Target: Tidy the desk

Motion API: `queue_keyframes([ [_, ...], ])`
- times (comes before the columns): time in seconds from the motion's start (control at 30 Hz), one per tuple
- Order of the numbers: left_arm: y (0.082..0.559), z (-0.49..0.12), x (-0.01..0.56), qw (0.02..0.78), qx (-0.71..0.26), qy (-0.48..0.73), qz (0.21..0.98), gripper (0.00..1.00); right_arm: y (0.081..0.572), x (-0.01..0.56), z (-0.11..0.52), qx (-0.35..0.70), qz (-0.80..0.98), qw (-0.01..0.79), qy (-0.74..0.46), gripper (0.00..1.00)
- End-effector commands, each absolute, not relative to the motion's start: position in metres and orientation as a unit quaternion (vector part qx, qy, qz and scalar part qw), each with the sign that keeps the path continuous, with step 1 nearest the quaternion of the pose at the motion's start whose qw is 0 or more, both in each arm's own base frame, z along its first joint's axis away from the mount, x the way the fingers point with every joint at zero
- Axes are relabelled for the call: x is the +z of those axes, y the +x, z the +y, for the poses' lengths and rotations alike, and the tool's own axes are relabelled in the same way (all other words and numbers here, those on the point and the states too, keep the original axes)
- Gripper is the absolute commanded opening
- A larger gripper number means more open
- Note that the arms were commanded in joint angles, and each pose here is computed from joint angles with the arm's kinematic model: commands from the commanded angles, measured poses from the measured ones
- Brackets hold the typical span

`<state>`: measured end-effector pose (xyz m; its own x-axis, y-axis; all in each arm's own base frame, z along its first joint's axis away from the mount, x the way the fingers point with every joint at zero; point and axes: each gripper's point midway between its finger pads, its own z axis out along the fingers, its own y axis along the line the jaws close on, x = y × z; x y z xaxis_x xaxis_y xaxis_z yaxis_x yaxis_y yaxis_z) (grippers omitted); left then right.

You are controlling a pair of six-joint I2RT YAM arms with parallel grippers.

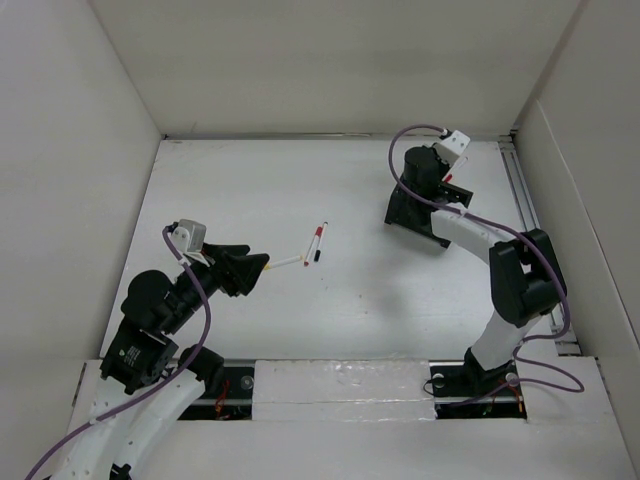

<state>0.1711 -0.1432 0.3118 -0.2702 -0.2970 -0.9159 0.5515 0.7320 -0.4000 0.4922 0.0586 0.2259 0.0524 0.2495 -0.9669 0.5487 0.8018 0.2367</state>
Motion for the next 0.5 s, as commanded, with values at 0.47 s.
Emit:
queue_keyframes([
  [0.47,0.17,-0.145,0.323,0.615,-0.362,0.099,0.694,0.52,0.445,0.217,0.252,0.152,0.782,0.591,0.124,0.1],
])
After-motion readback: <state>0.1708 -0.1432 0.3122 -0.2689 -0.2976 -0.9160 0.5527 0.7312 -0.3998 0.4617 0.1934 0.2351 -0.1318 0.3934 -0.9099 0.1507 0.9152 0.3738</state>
